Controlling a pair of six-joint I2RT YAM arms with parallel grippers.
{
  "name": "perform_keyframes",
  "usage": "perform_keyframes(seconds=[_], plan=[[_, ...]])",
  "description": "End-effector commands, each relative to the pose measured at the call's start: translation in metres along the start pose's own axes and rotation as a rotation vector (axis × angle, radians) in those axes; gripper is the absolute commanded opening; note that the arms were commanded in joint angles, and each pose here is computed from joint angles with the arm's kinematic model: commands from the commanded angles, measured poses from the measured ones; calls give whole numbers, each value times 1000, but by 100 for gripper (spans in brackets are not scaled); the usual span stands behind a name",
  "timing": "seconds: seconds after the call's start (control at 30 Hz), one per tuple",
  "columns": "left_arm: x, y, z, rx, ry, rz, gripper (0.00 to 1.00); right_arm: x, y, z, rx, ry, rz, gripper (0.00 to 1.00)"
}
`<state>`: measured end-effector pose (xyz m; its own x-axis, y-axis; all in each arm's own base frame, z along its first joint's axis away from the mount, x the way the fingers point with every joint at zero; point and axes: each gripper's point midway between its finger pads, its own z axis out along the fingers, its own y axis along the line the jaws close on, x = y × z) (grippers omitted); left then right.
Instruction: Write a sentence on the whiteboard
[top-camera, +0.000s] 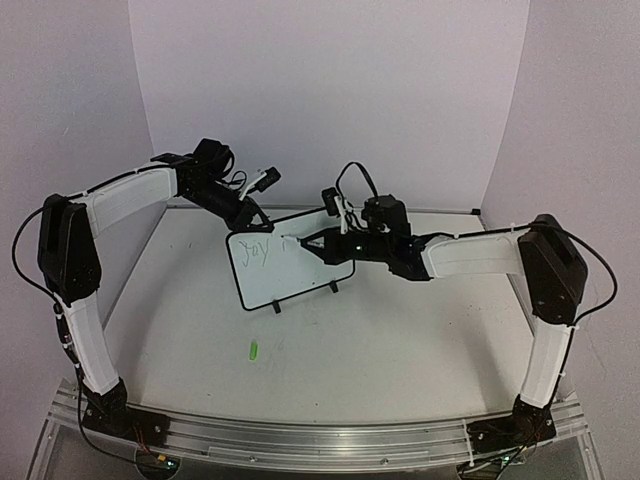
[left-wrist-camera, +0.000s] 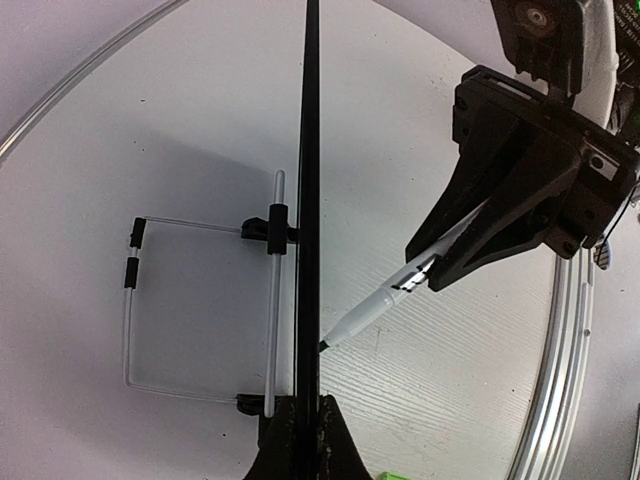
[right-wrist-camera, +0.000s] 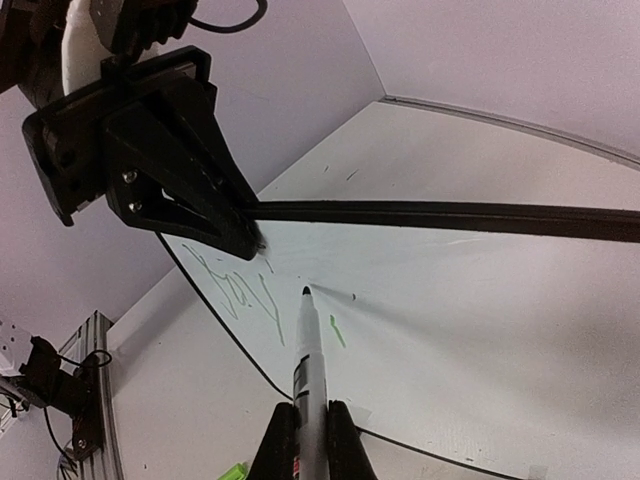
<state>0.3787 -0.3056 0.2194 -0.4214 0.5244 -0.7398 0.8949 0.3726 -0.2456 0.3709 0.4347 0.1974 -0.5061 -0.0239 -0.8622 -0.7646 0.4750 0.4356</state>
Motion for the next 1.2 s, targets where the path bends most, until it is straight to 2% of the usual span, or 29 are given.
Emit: perform_keyframes(seconds=[0.0, 0.43, 0.7, 1.17], plan=[[-3, -9, 3, 43, 5, 16, 0, -16, 0, 4, 1, -42, -8, 0], [-2, -9, 4, 47, 7, 15, 0, -16, -8, 6, 40, -52, 0, 0], [-1, -7, 4, 32, 12, 14, 0, -18, 13, -16, -30, -69, -22, 0], [-2, -8, 3, 35, 10, 13, 0, -10, -6, -10, 39, -67, -1, 0]])
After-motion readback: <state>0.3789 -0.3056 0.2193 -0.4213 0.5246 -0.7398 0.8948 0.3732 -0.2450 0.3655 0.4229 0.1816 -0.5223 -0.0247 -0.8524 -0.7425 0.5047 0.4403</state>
